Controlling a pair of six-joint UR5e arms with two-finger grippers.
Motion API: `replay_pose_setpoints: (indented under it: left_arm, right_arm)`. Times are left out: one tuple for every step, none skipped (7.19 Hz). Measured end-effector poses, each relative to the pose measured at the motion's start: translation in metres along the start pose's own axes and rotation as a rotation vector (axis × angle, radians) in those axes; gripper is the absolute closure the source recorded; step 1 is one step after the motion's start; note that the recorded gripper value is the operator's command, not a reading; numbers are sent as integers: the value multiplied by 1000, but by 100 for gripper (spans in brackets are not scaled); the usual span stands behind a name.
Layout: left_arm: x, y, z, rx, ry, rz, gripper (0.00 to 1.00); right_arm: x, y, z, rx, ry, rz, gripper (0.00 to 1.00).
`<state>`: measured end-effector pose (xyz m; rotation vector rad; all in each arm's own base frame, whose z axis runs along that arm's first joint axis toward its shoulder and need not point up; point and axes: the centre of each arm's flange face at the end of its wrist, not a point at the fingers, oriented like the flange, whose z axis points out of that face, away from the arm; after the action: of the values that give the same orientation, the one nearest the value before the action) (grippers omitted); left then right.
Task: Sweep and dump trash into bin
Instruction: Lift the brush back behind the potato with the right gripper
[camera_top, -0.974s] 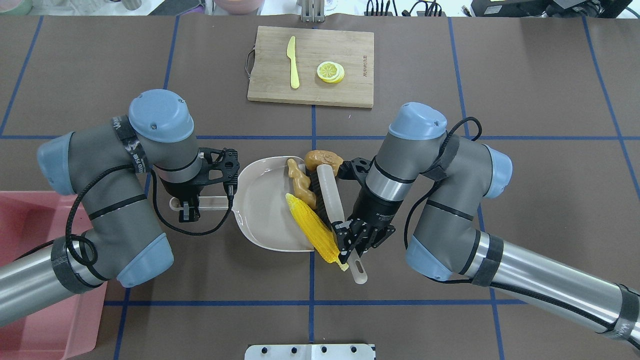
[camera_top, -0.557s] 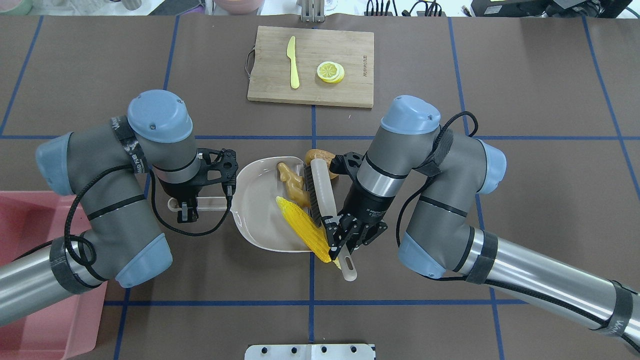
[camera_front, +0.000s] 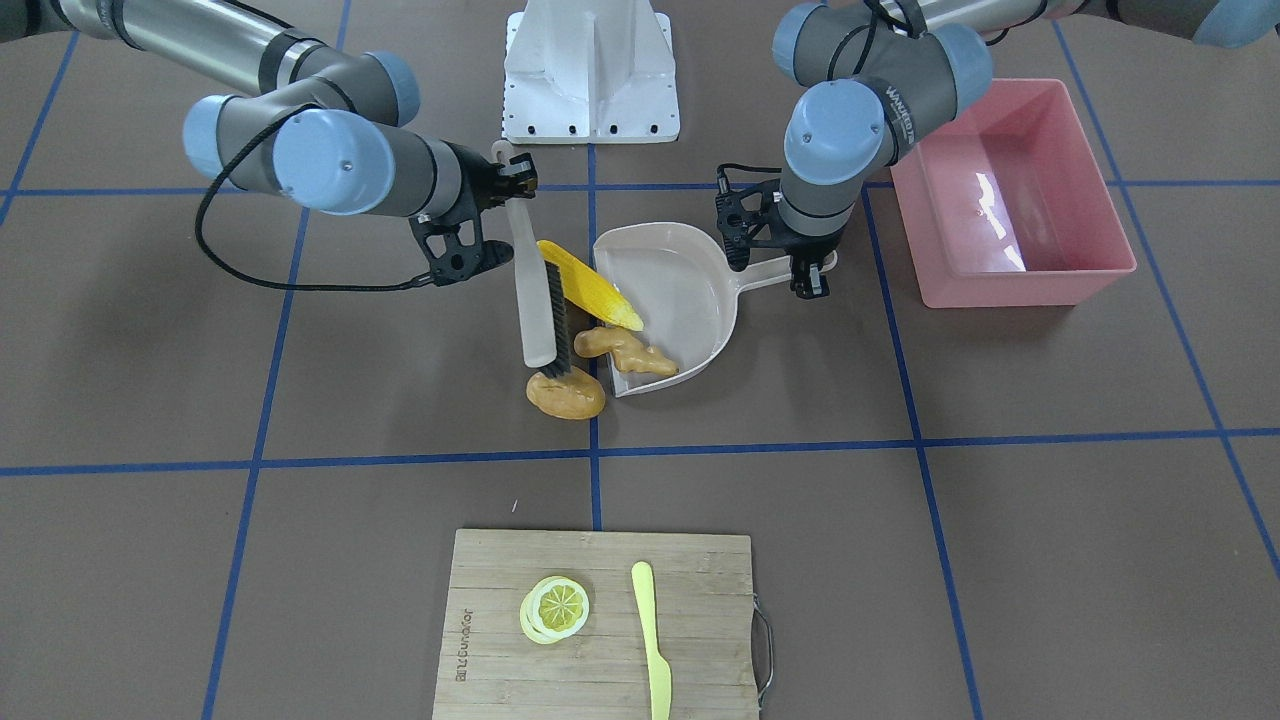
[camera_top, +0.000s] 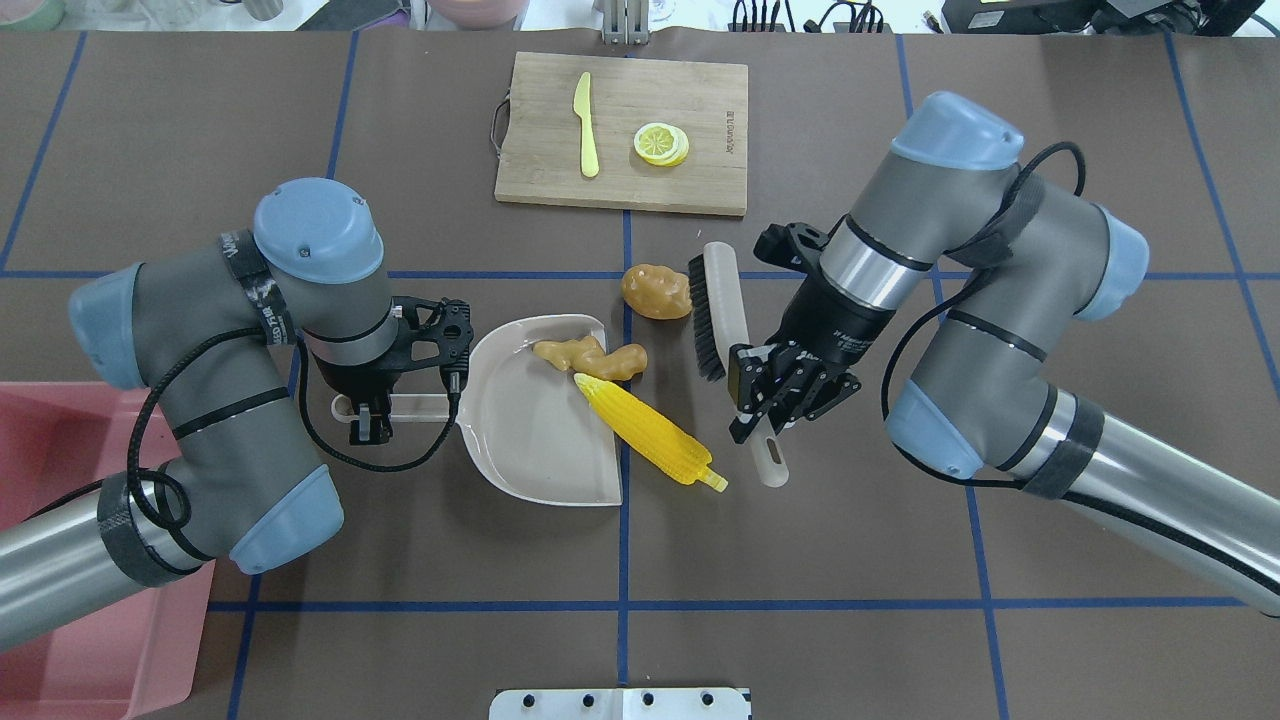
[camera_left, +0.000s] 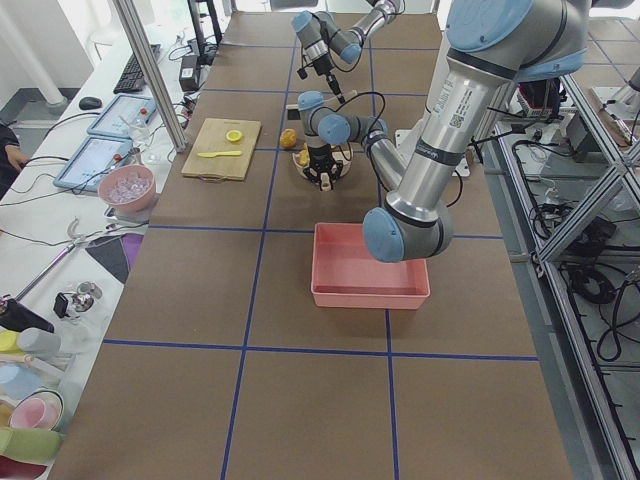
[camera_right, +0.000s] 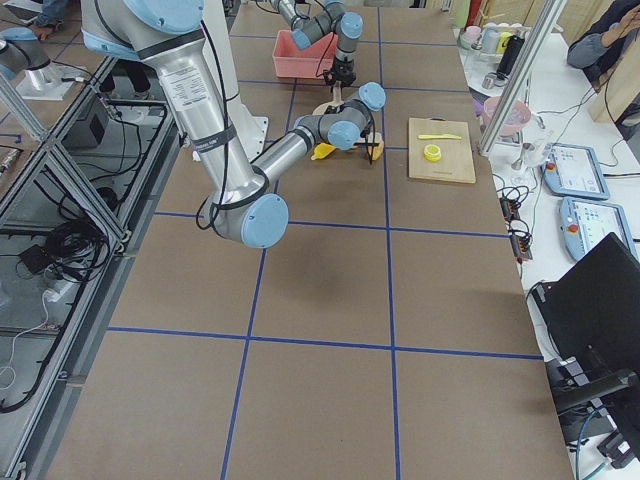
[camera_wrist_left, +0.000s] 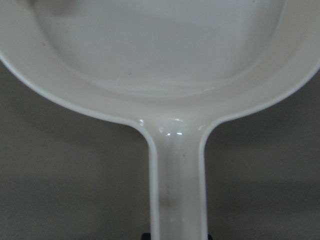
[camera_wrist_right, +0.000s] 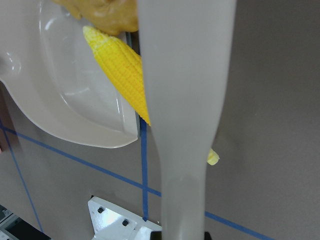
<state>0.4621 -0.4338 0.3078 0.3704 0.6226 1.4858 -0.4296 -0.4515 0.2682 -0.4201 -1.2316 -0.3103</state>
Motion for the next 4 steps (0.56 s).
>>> replay_pose_setpoints:
  left_arm:
    - [0, 0, 0, -1, 0, 1, 100]
    - [0, 1, 0, -1, 1, 2, 100]
    - [0, 1, 0, -2, 1, 1, 100]
    - [-1, 2, 0, -4, 1, -1, 100]
  right_arm:
    - [12, -4, -11, 11, -2, 13, 100]
    - [28, -10, -16, 22, 5, 15, 100]
    - [50, -21, -18, 29, 20, -1, 100]
    - [71, -37, -17, 34, 39, -34, 100]
